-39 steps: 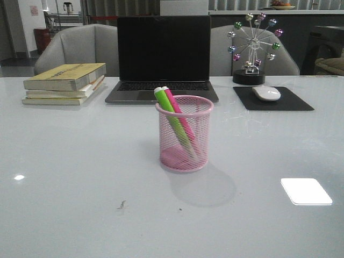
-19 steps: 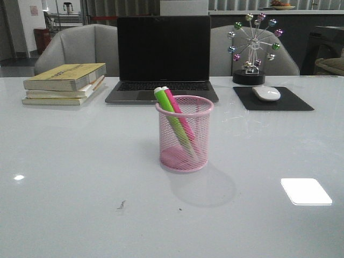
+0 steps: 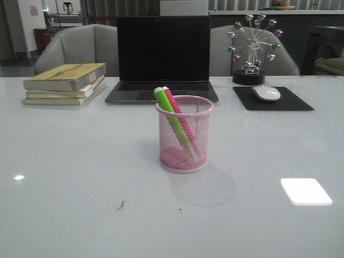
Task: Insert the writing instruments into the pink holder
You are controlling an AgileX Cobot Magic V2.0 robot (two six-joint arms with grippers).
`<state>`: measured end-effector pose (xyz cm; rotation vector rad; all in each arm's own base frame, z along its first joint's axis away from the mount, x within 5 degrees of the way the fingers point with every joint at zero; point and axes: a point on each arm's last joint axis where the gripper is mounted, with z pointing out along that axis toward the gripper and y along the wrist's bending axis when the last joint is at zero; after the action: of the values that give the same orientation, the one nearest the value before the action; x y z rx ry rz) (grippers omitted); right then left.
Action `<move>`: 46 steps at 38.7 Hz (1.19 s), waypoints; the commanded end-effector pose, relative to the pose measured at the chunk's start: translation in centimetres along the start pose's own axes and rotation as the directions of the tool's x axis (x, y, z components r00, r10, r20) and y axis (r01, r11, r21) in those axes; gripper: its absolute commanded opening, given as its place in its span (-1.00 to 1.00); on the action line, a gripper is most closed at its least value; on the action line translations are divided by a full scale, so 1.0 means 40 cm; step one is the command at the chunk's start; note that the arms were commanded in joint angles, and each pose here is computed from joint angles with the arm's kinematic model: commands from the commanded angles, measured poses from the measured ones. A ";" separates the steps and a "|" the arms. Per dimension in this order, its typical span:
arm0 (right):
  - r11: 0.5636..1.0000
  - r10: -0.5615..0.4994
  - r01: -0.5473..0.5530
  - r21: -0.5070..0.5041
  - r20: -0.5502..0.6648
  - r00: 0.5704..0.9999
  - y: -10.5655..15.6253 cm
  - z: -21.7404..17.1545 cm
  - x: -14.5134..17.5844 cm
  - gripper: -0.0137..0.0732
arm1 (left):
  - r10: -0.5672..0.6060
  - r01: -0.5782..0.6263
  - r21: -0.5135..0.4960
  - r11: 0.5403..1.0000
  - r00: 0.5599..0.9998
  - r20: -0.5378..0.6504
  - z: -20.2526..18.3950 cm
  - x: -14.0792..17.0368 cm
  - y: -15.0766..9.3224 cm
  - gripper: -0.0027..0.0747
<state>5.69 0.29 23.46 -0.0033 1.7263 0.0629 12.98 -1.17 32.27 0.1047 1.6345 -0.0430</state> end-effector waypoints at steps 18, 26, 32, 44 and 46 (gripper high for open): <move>1.000 0.010 -0.009 -0.005 0.200 0.980 -0.005 0.010 0.084 -0.61 | 0.001 0.001 -0.018 1.000 0.994 0.107 -0.005 -0.043 0.005 -0.05; 1.000 0.007 -0.007 -0.005 0.117 0.993 -0.005 0.013 0.103 -0.61 | 0.001 0.001 -0.018 1.000 0.994 0.106 -0.005 -0.042 0.005 -0.05; 1.000 0.007 -0.007 -0.005 0.066 0.998 -0.005 0.014 0.115 -0.61 | 0.001 0.001 -0.018 1.000 0.994 0.106 -0.005 -0.042 0.005 -0.05; 1.000 0.007 -0.007 -0.005 0.059 0.998 -0.005 0.014 0.116 -0.61 | 0.001 0.001 -0.018 1.000 0.994 0.106 -0.005 -0.042 0.005 -0.05; 1.000 0.007 -0.007 -0.005 0.059 0.998 -0.005 0.014 0.116 -0.61 | 0.001 0.001 -0.018 1.000 0.994 0.106 -0.005 -0.042 0.005 -0.05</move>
<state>5.51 0.32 18.01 0.0142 1.7640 0.0832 12.98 -1.17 32.25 0.1051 1.6365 -0.0433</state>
